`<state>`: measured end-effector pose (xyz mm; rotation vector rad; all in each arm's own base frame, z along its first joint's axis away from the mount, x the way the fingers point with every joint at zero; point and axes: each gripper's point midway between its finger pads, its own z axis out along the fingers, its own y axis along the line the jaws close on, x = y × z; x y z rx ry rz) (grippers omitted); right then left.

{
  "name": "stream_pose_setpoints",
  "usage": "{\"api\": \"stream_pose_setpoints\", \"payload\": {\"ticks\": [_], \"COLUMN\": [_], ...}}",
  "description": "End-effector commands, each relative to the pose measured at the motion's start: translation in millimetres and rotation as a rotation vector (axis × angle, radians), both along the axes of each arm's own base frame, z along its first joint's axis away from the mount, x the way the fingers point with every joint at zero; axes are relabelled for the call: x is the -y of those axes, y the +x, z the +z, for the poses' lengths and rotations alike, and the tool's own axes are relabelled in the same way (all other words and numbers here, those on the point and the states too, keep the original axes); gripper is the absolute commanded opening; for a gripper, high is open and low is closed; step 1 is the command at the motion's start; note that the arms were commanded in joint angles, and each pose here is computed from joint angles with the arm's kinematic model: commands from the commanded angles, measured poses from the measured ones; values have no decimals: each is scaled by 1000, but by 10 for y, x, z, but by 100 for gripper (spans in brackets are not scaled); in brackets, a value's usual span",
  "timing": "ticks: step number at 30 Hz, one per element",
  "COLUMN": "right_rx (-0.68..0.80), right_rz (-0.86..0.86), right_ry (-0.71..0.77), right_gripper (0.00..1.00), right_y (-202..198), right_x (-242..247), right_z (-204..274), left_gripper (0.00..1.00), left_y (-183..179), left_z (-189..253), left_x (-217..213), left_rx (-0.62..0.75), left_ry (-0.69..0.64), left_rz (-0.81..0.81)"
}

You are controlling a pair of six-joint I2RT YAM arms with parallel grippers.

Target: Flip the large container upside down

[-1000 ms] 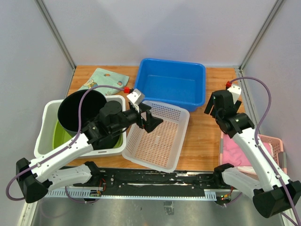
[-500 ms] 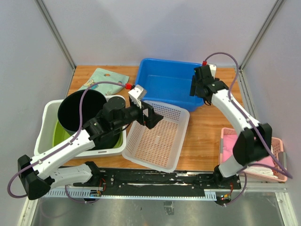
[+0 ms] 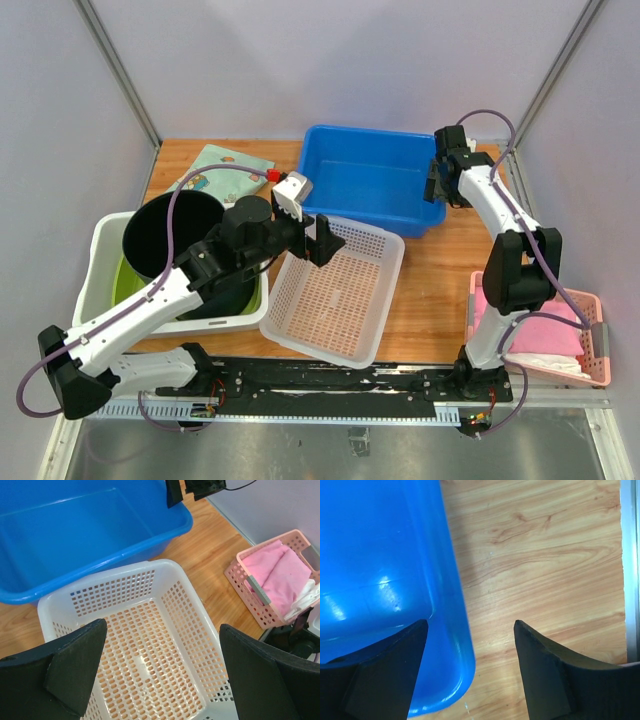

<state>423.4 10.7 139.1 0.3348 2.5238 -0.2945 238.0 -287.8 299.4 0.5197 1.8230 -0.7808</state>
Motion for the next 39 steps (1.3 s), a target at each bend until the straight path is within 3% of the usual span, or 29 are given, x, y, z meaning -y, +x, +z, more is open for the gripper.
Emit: {"api": "stream_pose_setpoints", "payload": {"ticks": [1, 6, 14, 22, 26, 33, 39], "right_rx": [63, 159, 221, 248, 276, 297, 369], "right_rz": [80, 192, 410, 593, 593, 439, 339], "right_ry": [44, 133, 192, 348, 318, 361, 350], "right_gripper": [72, 72, 74, 73, 73, 73, 61], "right_y": [-92, -83, 27, 194, 338, 656, 920], "right_x": [-298, -884, -2225, -3348, -3573, -3763, -3791], "right_z": [421, 729, 945, 806, 655, 314, 144], "left_gripper": [99, 99, 99, 99, 99, 99, 99], "left_y": [118, 318, 699, 572, 463, 298, 238], "left_z": [295, 500, 841, 1075, 1035, 980, 905], "left_x": [-72, -352, -1219, -1463, -1467, -1327, -1224], "left_rx": [33, 75, 31, 84, 81, 62, 35], "left_ry": [-16, 33, 19, -43, -87, -167, -189], "left_rz": [85, 251, 495, 561, 541, 446, 388]}}
